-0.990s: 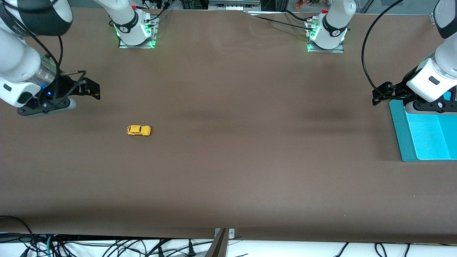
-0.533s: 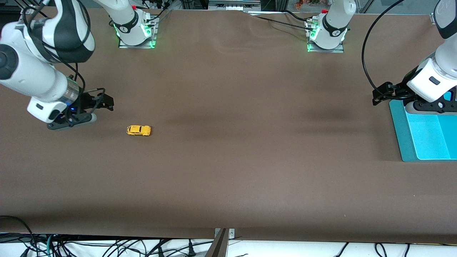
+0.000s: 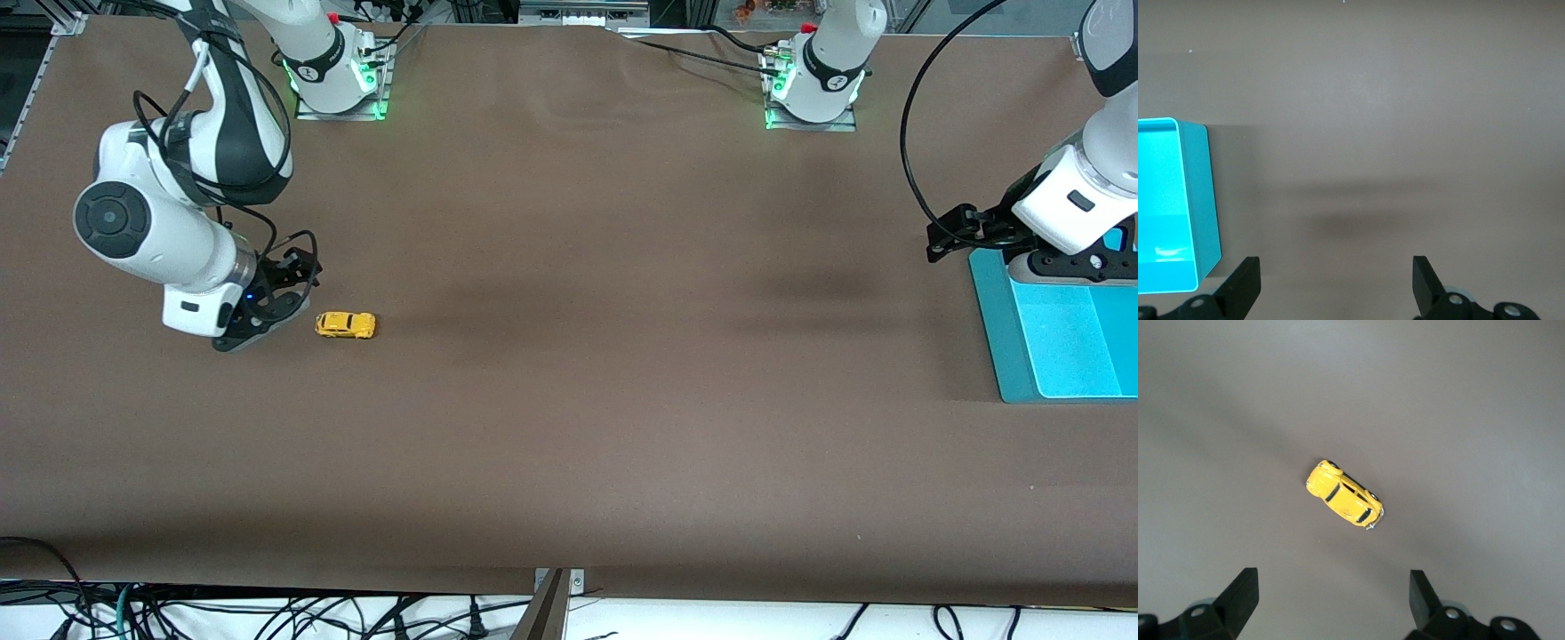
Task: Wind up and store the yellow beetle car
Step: 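Move the right gripper over the yellow beetle car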
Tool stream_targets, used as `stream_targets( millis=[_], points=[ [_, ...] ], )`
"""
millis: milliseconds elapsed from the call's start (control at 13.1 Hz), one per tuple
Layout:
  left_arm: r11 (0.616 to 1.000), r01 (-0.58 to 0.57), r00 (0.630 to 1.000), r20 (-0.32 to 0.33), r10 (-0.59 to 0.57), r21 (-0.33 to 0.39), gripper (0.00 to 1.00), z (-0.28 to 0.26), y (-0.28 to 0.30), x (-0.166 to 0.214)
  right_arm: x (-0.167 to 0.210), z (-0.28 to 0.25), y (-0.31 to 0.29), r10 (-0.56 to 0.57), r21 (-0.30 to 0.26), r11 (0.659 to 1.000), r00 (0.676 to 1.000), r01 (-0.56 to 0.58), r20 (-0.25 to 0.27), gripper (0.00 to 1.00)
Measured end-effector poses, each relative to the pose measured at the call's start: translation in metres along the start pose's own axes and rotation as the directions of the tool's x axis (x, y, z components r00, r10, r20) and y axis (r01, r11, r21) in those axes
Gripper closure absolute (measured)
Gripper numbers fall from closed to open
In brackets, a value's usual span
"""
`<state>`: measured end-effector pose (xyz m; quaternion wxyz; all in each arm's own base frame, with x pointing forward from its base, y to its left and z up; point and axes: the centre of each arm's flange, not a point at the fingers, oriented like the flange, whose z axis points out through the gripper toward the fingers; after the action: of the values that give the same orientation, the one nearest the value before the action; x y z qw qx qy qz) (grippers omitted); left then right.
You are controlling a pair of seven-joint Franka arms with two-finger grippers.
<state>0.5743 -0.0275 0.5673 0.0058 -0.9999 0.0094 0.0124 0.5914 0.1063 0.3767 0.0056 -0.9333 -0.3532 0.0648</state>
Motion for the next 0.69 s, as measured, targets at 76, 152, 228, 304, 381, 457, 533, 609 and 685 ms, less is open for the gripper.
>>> stream_targets(
  millis=[76, 152, 228, 304, 381, 457, 533, 609, 685],
  points=[
    [1.0, 0.0, 1.0, 0.0, 0.0, 0.0, 0.0, 0.0, 0.0, 0.0, 0.001, 0.002, -0.001, -0.093, -0.001, 0.996, 0.996, 0.093, -0.001, 0.0],
    [1.0, 0.0, 1.0, 0.0, 0.0, 0.0, 0.0, 0.0, 0.0, 0.0, 0.001, 0.003, -0.002, -0.185, -0.003, 0.983, 0.983, 0.185, -0.003, 0.0],
    [1.0, 0.0, 1.0, 0.0, 0.0, 0.0, 0.0, 0.0, 0.0, 0.0, 0.001, 0.005, -0.001, -0.278, -0.004, 0.96, 0.96, 0.278, -0.004, 0.0],
    [1.0, 0.0, 1.0, 0.0, 0.0, 0.0, 0.0, 0.0, 0.0, 0.0, 0.003, 0.01, -0.001, -0.366, -0.006, 0.93, 0.93, 0.366, -0.004, 0.0],
    [1.0, 0.0, 1.0, 0.001, 0.0, 0.0, 0.0, 0.0, 0.0, 0.0, 0.005, 0.017, 0.001, -0.441, -0.011, 0.897, 0.897, 0.441, -0.004, 0.0],
    [1.0, 0.0, 1.0, 0.001, 0.0, 0.0, 0.0, 0.0, 0.0, 0.0, 0.008, 0.026, 0.003, -0.502, -0.016, 0.865, 0.865, 0.502, -0.003, 0.0],
    [1.0, 0.0, 1.0, 0.001, 0.0, 0.0, 0.0, 0.0, 0.0, 0.0, 0.012, 0.034, 0.004, -0.547, -0.023, 0.837, 0.837, 0.546, -0.003, 0.0],
    [1.0, 0.0, 1.0, 0.001, 0.0, 0.0, 0.0, 0.0, 0.0, 0.0, 0.015, 0.043, 0.006, -0.581, -0.027, 0.814, 0.814, 0.58, -0.002, 0.0],
    [1.0, 0.0, 1.0, 0.001, 0.0, 0.0, 0.0, 0.0, 0.0, 0.0, 0.017, 0.05, 0.008, -0.606, -0.031, 0.795, 0.795, 0.606, 0.0, 0.0]
  ],
)
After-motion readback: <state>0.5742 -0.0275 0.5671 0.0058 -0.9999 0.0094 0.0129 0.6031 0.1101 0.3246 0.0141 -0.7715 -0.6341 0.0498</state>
